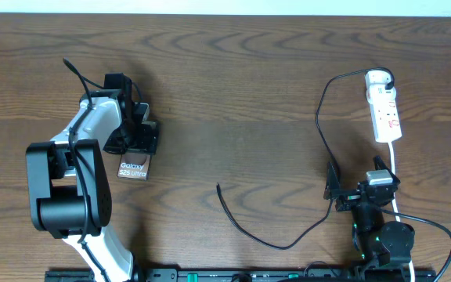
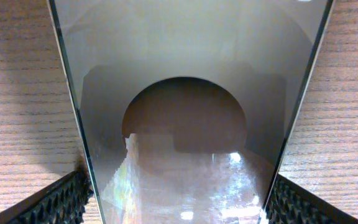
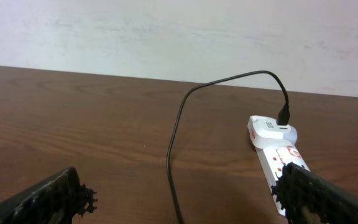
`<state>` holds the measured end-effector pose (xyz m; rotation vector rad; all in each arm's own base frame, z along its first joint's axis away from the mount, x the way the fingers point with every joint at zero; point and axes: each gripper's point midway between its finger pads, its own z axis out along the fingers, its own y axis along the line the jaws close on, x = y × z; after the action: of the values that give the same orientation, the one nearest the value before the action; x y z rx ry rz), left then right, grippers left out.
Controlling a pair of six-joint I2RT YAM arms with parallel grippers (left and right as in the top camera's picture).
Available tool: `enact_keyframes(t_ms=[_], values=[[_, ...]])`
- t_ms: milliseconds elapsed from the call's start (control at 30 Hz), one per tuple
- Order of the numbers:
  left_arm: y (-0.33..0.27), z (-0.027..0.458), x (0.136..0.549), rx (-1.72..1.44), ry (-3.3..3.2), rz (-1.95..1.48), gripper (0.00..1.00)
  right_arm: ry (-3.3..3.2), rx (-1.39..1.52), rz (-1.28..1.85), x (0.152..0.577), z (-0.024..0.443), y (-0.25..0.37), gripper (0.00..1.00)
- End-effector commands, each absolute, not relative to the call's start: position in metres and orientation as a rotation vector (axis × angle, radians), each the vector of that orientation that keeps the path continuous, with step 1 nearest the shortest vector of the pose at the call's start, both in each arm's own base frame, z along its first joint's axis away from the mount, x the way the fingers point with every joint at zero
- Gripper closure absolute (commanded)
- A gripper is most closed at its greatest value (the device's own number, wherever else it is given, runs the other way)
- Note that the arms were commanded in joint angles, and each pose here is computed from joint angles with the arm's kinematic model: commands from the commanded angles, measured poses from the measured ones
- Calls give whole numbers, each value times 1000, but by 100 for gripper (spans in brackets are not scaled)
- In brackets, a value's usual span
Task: Plug charger to phone and switch on socket
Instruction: 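Close the left gripper on the phone's long edges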
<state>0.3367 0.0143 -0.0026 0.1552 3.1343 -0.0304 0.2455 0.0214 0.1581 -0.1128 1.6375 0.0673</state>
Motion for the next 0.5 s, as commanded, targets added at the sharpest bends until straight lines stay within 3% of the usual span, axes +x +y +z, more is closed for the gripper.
enact_keyframes(t_ms=[0, 467], values=[[18, -11, 327, 175, 3167, -13, 13, 1638, -112, 65, 245, 158, 21, 1], [17, -11, 326, 175, 3170, -20, 13, 1638, -112, 65, 245, 158, 21, 1]])
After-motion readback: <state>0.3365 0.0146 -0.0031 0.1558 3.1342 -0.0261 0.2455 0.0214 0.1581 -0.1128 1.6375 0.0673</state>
